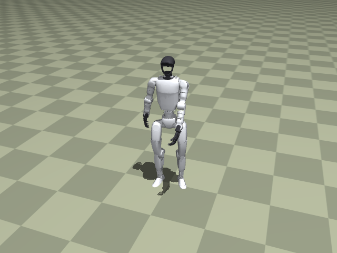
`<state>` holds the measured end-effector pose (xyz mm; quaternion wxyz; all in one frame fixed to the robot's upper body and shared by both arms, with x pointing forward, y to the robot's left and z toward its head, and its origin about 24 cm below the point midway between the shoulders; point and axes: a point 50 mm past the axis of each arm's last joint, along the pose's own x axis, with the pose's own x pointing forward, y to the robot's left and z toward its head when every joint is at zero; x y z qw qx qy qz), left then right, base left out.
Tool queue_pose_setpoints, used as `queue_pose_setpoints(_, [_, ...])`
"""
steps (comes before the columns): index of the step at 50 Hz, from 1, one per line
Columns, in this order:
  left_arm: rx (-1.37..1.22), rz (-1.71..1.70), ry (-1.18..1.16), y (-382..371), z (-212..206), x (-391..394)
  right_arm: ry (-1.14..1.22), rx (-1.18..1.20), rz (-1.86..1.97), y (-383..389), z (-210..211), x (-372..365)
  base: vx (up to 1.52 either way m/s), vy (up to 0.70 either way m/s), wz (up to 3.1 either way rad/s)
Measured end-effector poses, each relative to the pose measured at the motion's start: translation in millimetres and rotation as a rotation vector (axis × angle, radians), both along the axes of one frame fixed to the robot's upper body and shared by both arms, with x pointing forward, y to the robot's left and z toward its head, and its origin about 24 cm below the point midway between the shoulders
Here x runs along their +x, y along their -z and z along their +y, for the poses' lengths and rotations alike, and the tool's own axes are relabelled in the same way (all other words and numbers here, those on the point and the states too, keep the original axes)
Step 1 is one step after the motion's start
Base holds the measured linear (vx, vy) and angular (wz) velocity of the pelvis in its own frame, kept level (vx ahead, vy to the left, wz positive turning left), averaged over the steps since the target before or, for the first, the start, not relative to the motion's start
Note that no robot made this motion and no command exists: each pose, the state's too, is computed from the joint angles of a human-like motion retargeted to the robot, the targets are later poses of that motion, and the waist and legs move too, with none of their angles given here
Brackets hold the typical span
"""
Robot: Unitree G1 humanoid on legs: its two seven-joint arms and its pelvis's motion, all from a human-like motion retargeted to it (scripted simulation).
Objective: Upper body actions
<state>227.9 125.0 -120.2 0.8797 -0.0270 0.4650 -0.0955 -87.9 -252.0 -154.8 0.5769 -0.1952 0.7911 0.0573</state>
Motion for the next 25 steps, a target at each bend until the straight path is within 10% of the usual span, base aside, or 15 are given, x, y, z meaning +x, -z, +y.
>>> queue_pose_setpoints(12, [0.028, 0.004, 0.041, 11.1, 4.3, -20.1, -0.083, -0.042, 0.006, 1.7, -0.6, 9.2, 0.0, 0.0, 0.0])
queue_pose_setpoints(25, [-0.025, 1.001, -0.542, 40.4, 57.0, -335.6, -0.603, 0.788, -0.476, -10.3, 178.1, 242.8, 0.0, -0.03, -0.18])
